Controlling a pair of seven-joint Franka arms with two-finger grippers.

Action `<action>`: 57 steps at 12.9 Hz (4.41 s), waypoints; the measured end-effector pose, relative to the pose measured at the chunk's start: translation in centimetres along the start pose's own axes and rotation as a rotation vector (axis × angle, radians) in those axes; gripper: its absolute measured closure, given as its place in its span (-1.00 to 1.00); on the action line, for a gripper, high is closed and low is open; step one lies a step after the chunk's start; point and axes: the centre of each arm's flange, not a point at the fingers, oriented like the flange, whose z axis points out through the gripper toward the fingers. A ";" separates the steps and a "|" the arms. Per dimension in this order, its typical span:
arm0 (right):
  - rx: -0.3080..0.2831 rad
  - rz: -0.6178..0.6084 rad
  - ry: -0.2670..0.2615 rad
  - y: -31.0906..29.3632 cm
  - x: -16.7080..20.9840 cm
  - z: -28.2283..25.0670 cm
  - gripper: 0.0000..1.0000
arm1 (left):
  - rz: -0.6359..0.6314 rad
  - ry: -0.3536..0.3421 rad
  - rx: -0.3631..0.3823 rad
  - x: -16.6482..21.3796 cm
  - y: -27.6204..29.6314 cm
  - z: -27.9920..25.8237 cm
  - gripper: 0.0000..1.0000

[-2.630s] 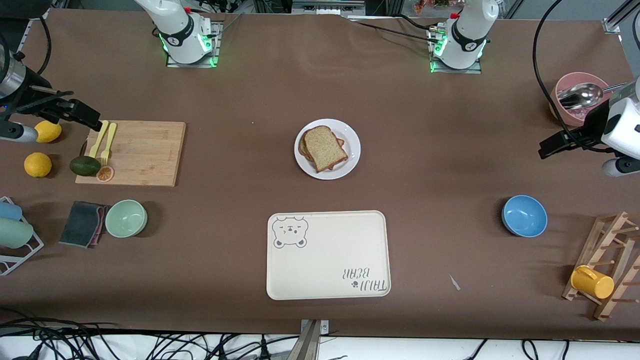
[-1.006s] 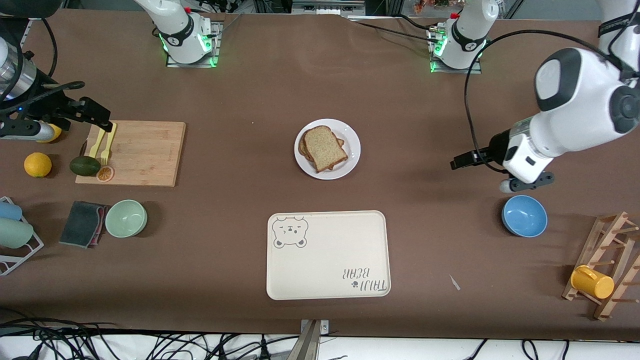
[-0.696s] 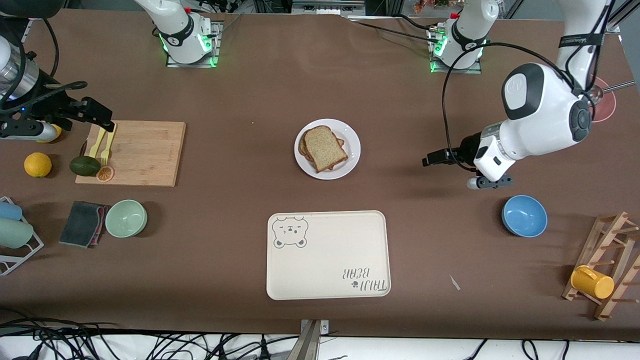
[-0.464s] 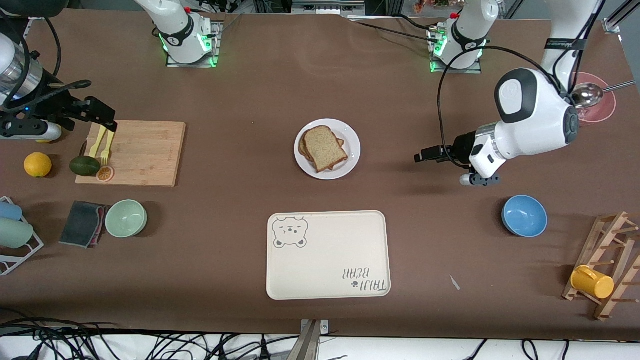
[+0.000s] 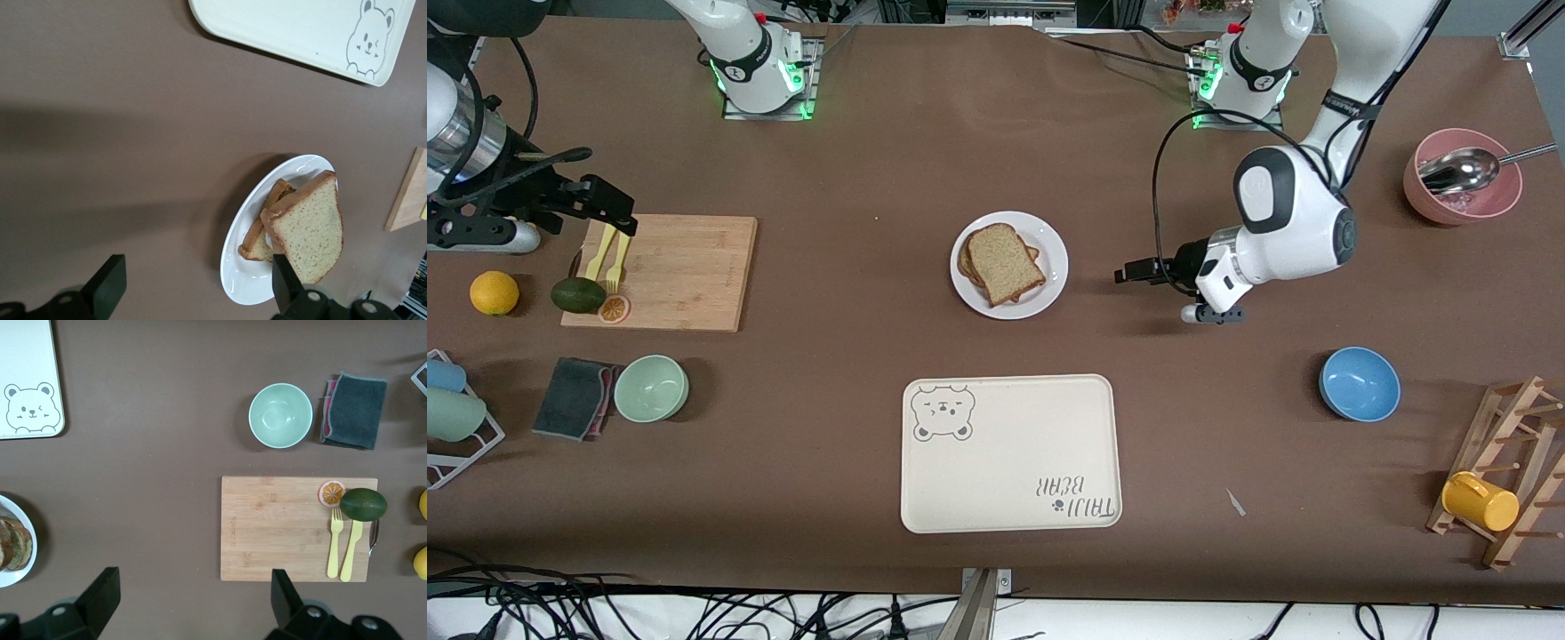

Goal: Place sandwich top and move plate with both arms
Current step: 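Reach the left gripper toward the rim of the white plate, then grip the plate rim with the left gripper, then slide the plate with the left gripper onto the bear tray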

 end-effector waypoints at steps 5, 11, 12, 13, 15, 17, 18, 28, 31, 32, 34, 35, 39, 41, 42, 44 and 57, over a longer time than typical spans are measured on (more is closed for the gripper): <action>-0.006 0.001 -0.010 0.2 0.2 0.6 -1.00 | 0.004 -0.047 -0.086 -1.5 0.4 5.8 -0.89; -0.015 -0.002 -0.020 0.2 0.4 1.1 -1.00 | -0.008 -0.083 -0.097 -3.2 0.8 10.1 -0.88; -0.015 -0.003 -0.022 0.2 0.4 1.2 -1.00 | -0.012 -0.081 -0.106 -3.4 0.7 10.9 -0.88; -0.016 -0.003 -0.023 0.2 0.4 1.3 -1.00 | -0.017 -0.075 -0.120 -3.6 0.4 11.7 -0.88; -0.016 -0.005 -0.023 0.2 0.4 1.3 -1.00 | -0.018 -0.063 -0.157 -4.1 0.1 13.0 -0.88; -0.016 -0.005 -0.021 0.2 0.4 1.3 -1.00 | -0.010 -0.063 -0.171 -4.3 -0.2 13.7 -0.83; -0.016 -0.007 -0.020 0.1 0.4 1.3 -1.00 | -0.008 -0.064 -0.171 -4.4 -0.3 13.8 -0.75; -0.010 0.066 0.026 1.5 2.3 2.5 -1.00 | -0.015 -0.083 -0.158 -5.1 -1.1 14.5 0.25; -0.014 0.122 0.024 2.1 2.2 1.9 -1.00 | -0.018 -0.088 -0.156 -5.3 -1.2 14.8 0.59; -0.014 0.131 0.028 2.6 2.2 1.6 -1.00 | -0.013 -0.092 -0.167 -5.3 -1.0 14.8 0.82; -0.015 0.145 0.026 3.4 2.2 1.4 -1.00 | -0.010 -0.085 -0.186 -5.4 -0.5 14.6 0.84; -0.016 0.146 0.020 3.4 2.2 1.4 -1.00 | -0.010 -0.085 -0.186 -5.4 -0.5 14.6 0.84; -0.017 0.139 0.013 3.4 2.0 1.3 -1.00 | -0.009 -0.073 -0.196 -5.0 0.0 14.3 0.84; -0.019 0.144 0.004 3.8 1.6 0.4 -1.00 | -0.016 -0.037 -0.229 -3.9 1.2 13.4 0.90; -0.021 0.149 -0.002 4.1 1.1 -0.7 -1.00 | -0.015 -0.011 -0.232 -3.1 1.6 12.8 0.90; -0.020 0.170 0.014 5.2 0.4 -3.2 -1.00 | -0.019 0.030 -0.248 -1.6 2.2 11.5 0.90; -0.039 0.122 -0.044 3.9 1.2 -1.2 -1.00 | -0.093 0.207 -0.397 6.8 6.7 6.1 0.90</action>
